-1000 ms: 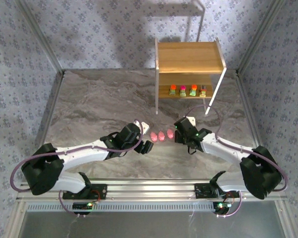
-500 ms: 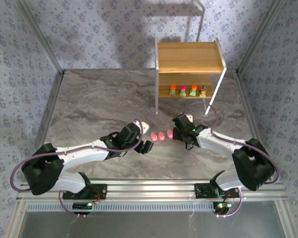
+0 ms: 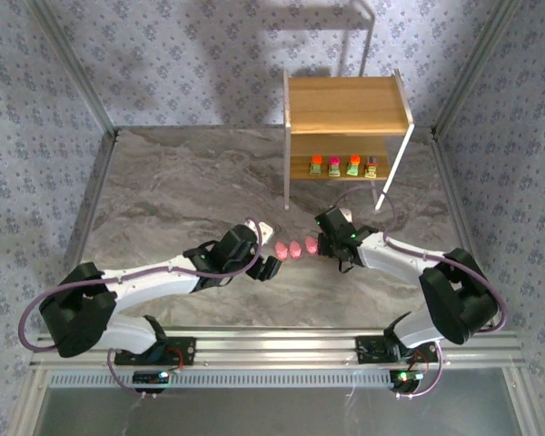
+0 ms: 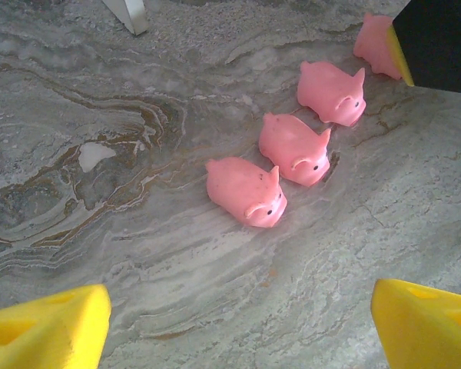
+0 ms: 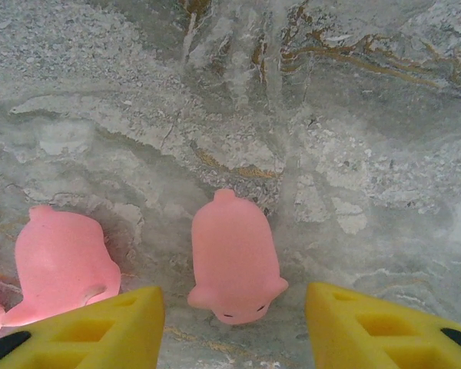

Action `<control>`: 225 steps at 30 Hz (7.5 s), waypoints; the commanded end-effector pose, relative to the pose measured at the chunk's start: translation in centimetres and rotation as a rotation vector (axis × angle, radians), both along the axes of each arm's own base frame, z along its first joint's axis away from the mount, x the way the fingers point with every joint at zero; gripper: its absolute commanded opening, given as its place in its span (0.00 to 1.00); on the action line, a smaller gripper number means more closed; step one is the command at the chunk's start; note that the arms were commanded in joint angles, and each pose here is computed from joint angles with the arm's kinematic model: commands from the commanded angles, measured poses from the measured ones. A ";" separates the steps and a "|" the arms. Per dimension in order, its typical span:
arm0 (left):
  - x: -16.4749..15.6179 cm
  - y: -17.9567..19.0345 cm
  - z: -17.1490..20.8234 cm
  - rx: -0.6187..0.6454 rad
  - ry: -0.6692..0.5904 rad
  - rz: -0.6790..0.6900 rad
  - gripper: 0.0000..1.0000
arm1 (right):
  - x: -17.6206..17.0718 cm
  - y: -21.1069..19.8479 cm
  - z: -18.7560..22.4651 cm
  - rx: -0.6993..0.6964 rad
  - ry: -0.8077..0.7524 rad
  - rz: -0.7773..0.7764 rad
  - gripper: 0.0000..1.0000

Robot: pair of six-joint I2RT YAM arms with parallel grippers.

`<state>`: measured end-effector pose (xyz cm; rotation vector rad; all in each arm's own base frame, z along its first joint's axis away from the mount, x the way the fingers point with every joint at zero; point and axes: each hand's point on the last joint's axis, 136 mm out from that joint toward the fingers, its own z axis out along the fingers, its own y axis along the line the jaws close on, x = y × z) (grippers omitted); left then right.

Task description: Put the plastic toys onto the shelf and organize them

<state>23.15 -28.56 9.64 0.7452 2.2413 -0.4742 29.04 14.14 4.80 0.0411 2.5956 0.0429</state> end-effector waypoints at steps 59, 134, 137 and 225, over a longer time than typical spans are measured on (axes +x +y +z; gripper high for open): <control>0.3 -0.4 0.5 0.015 -0.019 -0.005 0.88 | 1.6 0.0 -1.3 -0.005 0.025 -0.003 0.33; -1.8 -1.0 4.4 -0.181 -0.075 -0.102 0.88 | 3.5 -6.4 31.5 -0.089 -0.450 -0.028 0.32; -2.1 -1.0 4.7 -0.194 -0.077 -0.113 0.89 | 4.4 -6.7 32.7 -0.090 -0.465 -0.037 0.32; -1.2 -0.4 3.5 -0.115 -0.067 -0.064 0.88 | 16.8 -10.7 32.1 -0.082 -0.320 -0.114 0.35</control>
